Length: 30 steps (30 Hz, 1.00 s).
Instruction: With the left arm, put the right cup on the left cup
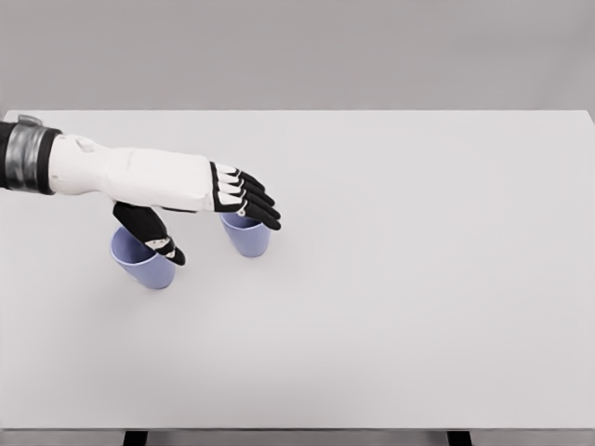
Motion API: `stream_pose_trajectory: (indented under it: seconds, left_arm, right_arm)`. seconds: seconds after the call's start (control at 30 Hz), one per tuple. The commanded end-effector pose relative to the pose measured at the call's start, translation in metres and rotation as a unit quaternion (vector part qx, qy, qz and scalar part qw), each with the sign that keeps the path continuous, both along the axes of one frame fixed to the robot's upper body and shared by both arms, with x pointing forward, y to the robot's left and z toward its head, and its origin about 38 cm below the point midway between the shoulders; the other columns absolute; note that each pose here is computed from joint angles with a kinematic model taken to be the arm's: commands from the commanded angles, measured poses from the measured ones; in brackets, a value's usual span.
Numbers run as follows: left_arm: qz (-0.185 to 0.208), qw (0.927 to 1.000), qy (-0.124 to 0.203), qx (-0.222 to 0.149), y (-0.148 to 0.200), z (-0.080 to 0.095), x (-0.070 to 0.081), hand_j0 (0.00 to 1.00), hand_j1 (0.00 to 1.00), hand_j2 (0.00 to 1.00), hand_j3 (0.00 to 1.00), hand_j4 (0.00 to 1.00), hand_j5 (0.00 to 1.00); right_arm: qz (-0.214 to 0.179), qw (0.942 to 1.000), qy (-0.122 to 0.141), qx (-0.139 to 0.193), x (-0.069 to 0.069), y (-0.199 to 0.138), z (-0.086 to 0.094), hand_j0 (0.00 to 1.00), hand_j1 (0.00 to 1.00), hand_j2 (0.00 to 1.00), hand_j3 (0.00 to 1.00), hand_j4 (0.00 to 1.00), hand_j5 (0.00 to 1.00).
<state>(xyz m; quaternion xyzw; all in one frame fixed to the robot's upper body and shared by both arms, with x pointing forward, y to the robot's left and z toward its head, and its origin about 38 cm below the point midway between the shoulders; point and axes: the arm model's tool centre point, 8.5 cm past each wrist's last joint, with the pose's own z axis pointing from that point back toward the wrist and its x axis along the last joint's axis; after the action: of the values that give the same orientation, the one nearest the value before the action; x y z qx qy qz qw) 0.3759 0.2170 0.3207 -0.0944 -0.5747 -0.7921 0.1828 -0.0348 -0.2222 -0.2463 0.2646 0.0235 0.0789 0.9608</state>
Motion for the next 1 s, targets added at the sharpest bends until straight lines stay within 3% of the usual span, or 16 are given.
stream_pose_trajectory:
  seconds: [0.0,0.03,0.13,0.2,0.23,0.3,0.4,0.57,0.63,0.73,0.87,0.97]
  left_arm:
    - [0.003,1.0000,0.004,-0.001,0.001,0.000,0.000,1.00,1.00,1.00,1.00,1.00,1.00]
    - [0.003,1.0000,-0.002,-0.002,0.001,0.005,0.002,1.00,1.00,1.00,1.00,1.00,1.00]
    - [0.010,0.9998,-0.019,-0.003,0.000,0.018,0.012,1.00,1.00,1.00,1.00,1.00,1.00]
    - [-0.005,0.9998,-0.015,-0.008,-0.013,0.015,0.013,1.00,1.00,1.00,1.00,1.00,1.00]
    - [-0.008,1.0000,-0.002,-0.003,-0.020,0.004,0.018,1.00,1.00,1.00,1.00,1.00,1.00]
    - [-0.013,0.9999,0.003,-0.009,-0.033,0.000,0.026,1.00,1.00,1.00,1.00,1.00,1.00]
    - [-0.011,0.9999,0.002,0.004,-0.033,-0.003,0.029,1.00,1.00,1.00,1.00,1.00,1.00]
    - [0.058,0.9965,-0.018,0.057,-0.013,-0.027,0.075,1.00,1.00,1.00,1.00,1.00,1.00]
    - [0.077,0.9950,-0.012,0.062,-0.006,-0.038,0.084,1.00,1.00,1.00,1.00,1.00,1.00]
    - [0.078,0.9952,0.011,0.059,-0.019,-0.061,0.090,1.00,1.00,1.00,1.00,1.00,1.00]
    - [0.074,0.9964,0.000,0.041,-0.025,-0.049,0.091,1.00,1.00,1.00,1.00,1.00,1.00]
    - [0.079,0.9954,-0.004,0.054,-0.020,-0.056,0.093,1.00,1.00,1.00,1.00,1.00,1.00]
  right_arm:
    - [0.001,1.0000,0.004,0.000,-0.004,0.000,0.000,1.00,1.00,1.00,1.00,1.00,1.00]
    - [-0.002,0.9999,0.010,0.000,-0.010,0.000,0.001,1.00,1.00,1.00,1.00,1.00,1.00]
    - [-0.002,1.0000,0.005,0.000,-0.004,0.000,0.000,1.00,1.00,1.00,1.00,1.00,1.00]
    - [0.000,1.0000,0.004,0.000,-0.004,0.000,0.000,1.00,1.00,1.00,1.00,1.00,1.00]
    - [-0.001,1.0000,0.004,0.000,-0.004,0.000,0.000,1.00,1.00,1.00,1.00,1.00,1.00]
    - [-0.001,1.0000,0.005,0.000,-0.004,0.000,0.000,1.00,1.00,1.00,1.00,1.00,1.00]
    - [-0.001,1.0000,0.004,0.000,-0.004,0.000,0.000,1.00,1.00,1.00,1.00,1.00,1.00]
    - [-0.001,1.0000,0.005,0.000,-0.004,0.000,0.000,1.00,1.00,1.00,1.00,1.00,1.00]
    - [-0.001,1.0000,0.004,0.000,-0.004,0.000,0.000,1.00,1.00,1.00,1.00,1.00,1.00]
    - [-0.001,1.0000,0.004,0.000,-0.004,0.000,0.000,1.00,1.00,1.00,1.00,1.00,1.00]
    - [-0.001,1.0000,0.005,0.000,-0.004,0.000,0.000,1.00,1.00,1.00,1.00,1.00,1.00]
    - [-0.001,1.0000,0.005,0.000,-0.004,0.000,0.000,1.00,1.00,1.00,1.00,1.00,1.00]
